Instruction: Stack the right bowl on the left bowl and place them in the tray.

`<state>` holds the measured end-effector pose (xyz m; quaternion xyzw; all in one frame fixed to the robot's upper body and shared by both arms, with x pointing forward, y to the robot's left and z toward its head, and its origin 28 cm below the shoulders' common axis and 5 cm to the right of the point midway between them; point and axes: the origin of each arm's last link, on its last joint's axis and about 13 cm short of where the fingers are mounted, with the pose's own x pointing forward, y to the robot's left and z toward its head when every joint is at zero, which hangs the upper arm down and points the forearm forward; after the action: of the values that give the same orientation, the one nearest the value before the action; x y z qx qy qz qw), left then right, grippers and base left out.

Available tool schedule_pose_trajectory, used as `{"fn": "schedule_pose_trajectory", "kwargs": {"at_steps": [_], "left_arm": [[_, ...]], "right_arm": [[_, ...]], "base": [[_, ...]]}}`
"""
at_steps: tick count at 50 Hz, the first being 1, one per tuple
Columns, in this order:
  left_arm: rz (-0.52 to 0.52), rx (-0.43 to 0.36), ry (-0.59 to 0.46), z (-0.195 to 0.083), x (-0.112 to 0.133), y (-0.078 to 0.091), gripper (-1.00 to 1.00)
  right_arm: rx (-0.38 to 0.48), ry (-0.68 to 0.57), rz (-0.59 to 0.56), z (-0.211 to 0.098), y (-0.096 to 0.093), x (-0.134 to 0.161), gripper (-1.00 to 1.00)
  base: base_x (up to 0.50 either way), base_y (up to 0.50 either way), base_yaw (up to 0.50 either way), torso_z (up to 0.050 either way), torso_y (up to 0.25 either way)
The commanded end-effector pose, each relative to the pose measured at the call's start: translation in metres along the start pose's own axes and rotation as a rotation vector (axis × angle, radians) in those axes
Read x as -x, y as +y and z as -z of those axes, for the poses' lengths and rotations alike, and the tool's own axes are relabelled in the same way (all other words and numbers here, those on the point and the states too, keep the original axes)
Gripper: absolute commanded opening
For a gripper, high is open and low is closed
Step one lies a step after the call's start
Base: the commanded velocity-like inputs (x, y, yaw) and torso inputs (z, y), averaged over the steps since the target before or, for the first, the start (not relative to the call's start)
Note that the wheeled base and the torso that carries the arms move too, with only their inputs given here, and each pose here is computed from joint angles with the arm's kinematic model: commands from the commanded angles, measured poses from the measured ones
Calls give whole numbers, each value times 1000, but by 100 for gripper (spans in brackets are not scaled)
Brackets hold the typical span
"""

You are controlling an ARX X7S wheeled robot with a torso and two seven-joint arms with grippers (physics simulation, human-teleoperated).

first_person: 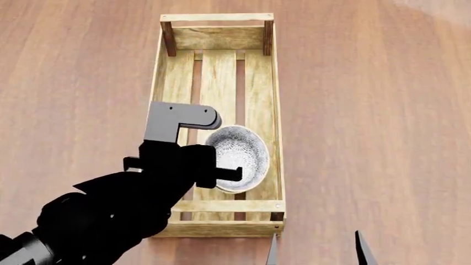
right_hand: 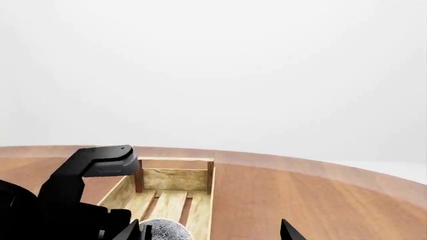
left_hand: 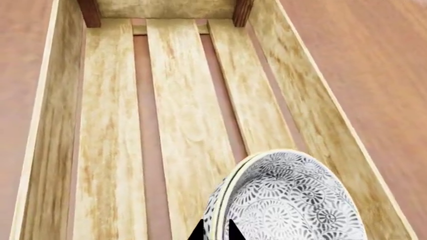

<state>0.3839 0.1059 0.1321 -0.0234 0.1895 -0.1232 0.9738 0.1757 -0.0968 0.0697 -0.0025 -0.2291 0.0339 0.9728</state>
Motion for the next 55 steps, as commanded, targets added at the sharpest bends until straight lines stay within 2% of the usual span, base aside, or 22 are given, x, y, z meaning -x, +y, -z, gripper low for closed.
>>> {"fn": "schedule_pose_trajectory", "kwargs": {"at_steps": [1,8,10,13,21,30,33,37,41,42,46,51,55], "left_arm": [[25,-78,-84,-9,-3,-4,100],[4,-176,-146,-20,-3,-3,100],[-18,-240,-171,-23,-3,-2,100],[-24,-288,-194,-26,-2,-4,100],[-16,-310,-208,-30,3,-6,100],[-24,-432,-275,-39,15,-7,100],[-23,-446,-286,-41,20,-7,100],[-10,-520,-328,-46,35,-8,100],[-14,-550,-373,-56,54,-9,100],[-5,-593,-387,-56,61,-9,100],[29,-643,-471,-66,92,-14,100],[65,-688,-521,-66,115,-19,100],[85,-689,-567,-67,137,-20,100]], "right_arm": [[8,-23,-3,-2,0,-3,100],[9,-22,-5,-1,1,-3,100],[9,-21,-7,-1,1,-2,100],[9,-21,-9,-1,2,-2,100],[10,-21,-8,-1,2,-2,100],[10,-18,-13,0,2,-1,100],[11,-19,-15,0,3,-1,100],[10,-20,-13,0,3,-1,100],[12,-19,-17,0,4,0,100],[11,-20,-15,-1,4,-1,100],[13,-18,-19,0,5,0,100],[13,-15,-22,1,6,1,100],[12,-12,-24,1,7,1,100]], "base": [[0,0,0,0,0],[0,0,0,0,0],[0,0,0,0,0],[0,0,0,0,0],[0,0,0,0,0],[0,0,0,0,0],[0,0,0,0,0],[0,0,0,0,0],[0,0,0,0,0],[0,0,0,0,0],[0,0,0,0,0],[0,0,0,0,0],[0,0,0,0,0]]}}
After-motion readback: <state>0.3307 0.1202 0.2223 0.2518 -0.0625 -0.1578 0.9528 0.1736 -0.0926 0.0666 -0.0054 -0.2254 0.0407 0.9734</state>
